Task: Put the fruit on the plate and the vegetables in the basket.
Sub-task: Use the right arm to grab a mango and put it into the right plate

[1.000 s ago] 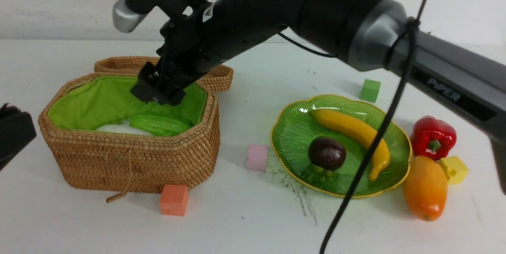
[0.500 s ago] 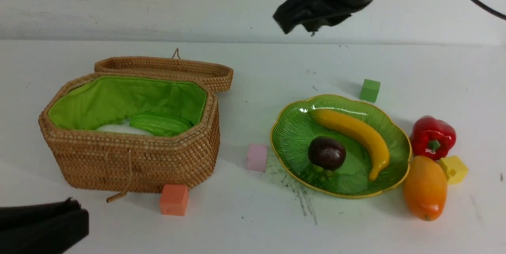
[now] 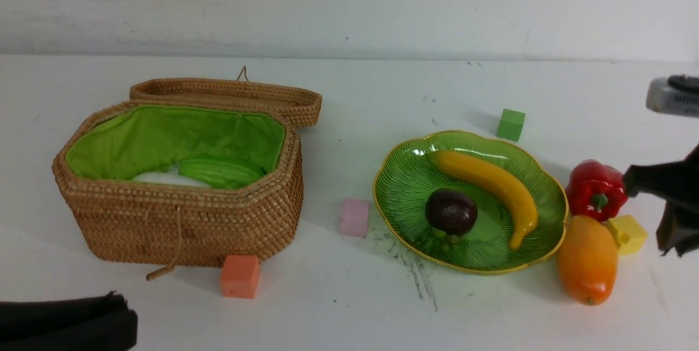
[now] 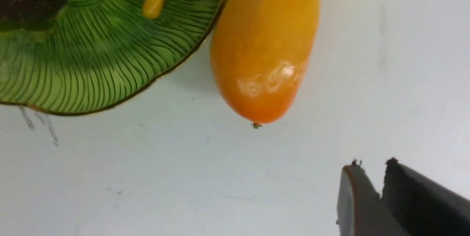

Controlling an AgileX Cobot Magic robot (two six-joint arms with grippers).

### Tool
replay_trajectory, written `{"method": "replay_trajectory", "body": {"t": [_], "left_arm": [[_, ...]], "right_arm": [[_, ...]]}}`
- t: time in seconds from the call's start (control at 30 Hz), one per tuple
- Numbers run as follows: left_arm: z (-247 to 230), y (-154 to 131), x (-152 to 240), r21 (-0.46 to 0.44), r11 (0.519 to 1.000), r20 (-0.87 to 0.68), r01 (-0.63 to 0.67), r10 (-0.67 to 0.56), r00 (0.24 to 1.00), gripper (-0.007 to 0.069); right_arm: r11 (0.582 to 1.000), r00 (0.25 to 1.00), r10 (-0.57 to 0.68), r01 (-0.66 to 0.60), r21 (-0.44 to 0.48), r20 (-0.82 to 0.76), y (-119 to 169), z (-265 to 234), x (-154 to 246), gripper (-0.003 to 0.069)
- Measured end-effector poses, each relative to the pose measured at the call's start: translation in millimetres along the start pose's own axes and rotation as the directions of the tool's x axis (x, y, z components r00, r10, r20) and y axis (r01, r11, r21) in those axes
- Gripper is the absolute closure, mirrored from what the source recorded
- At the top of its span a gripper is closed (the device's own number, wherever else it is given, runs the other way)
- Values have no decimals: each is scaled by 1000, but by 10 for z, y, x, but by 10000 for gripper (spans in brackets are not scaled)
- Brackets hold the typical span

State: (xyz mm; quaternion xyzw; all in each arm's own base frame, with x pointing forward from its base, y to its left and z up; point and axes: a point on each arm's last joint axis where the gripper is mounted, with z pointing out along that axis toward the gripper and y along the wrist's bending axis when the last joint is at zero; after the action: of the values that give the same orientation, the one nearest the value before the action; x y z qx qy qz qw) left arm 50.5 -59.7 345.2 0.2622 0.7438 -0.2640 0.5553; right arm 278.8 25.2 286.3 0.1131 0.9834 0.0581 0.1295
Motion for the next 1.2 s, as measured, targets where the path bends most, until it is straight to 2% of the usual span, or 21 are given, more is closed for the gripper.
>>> {"method": "replay_trajectory", "body": {"t": [0.07, 0.27, 0.37, 0.47, 0.77, 1.2], "left_arm": [[0, 1, -3, -1, 1000, 3, 1, -1, 1000, 568], [0, 7, -9, -7, 1000, 10, 0, 0, 1000, 568], [0, 7, -10, -8, 1000, 11, -1, 1, 1000, 566], [0, 7, -10, -8, 1000, 11, -1, 1, 1000, 566], [0, 6, -11, -7, 1000, 12, 0, 0, 1000, 566], [0, 1, -4, -1, 1000, 5, 0, 0, 1000, 565]], "right_arm": [[998, 999, 52, -52, -39, 12, -18, 175, -45, 371], [993, 992, 93, -87, -78, 85, 5, 565, -273, 90], [992, 990, 106, -100, -75, 90, -2, 751, -338, 26], [992, 991, 113, -108, -70, 77, -7, 862, -355, 22], [989, 989, 136, -132, -60, 61, -21, 1030, -381, 111], [992, 992, 123, -123, -28, -3, -32, 1047, -353, 113]]}}
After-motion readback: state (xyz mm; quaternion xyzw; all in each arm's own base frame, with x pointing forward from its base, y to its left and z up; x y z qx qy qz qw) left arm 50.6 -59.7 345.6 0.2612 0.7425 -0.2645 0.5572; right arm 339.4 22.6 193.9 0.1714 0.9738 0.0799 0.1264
